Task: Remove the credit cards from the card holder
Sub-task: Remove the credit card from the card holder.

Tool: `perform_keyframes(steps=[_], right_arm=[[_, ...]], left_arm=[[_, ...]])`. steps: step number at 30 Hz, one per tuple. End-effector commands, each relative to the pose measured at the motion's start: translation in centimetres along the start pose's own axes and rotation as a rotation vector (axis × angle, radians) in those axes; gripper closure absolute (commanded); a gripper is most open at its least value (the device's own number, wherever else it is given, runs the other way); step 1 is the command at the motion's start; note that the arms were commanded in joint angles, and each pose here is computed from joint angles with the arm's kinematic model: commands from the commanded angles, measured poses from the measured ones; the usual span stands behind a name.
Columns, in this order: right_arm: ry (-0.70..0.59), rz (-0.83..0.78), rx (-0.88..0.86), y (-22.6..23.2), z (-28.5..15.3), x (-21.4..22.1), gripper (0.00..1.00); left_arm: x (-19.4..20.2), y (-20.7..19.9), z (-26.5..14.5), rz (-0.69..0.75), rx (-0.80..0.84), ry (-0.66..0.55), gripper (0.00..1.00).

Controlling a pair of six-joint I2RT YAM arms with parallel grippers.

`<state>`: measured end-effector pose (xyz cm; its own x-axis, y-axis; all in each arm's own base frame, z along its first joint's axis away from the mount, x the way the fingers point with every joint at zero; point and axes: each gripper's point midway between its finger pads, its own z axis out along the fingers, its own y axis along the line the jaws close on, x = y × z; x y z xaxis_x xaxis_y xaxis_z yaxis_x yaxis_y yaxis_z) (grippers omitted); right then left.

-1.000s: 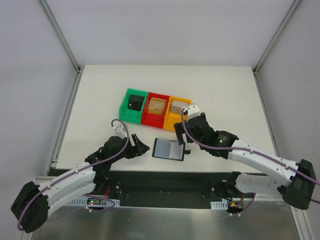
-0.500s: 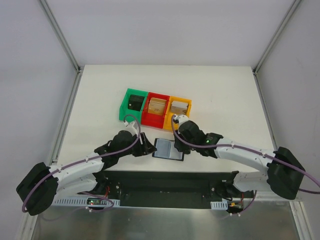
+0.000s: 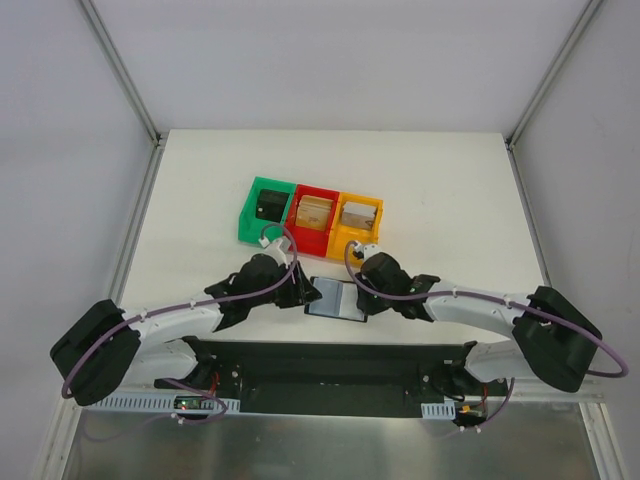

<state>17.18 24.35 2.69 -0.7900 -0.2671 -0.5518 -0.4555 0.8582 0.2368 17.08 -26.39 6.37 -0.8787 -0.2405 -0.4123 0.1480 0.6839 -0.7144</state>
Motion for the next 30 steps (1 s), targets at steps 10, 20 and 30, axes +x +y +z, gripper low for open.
perform_keyframes(steps=[10,20,30], right_arm=[[-0.021,0.023,0.016,-0.9,-0.3,0.7,0.83],[0.000,0.023,0.023,-1.1,-0.1,1.2,0.81],[0.006,0.024,0.028,-1.2,-0.1,1.4,0.80]], left_arm=[[-1.7,-1.4,1.9,0.009,-0.019,-0.024,0.48],[-0.9,-1.5,2.7,0.042,-0.050,0.006,0.50],[-0.2,0.1,3.0,0.046,-0.117,0.016,0.50]])
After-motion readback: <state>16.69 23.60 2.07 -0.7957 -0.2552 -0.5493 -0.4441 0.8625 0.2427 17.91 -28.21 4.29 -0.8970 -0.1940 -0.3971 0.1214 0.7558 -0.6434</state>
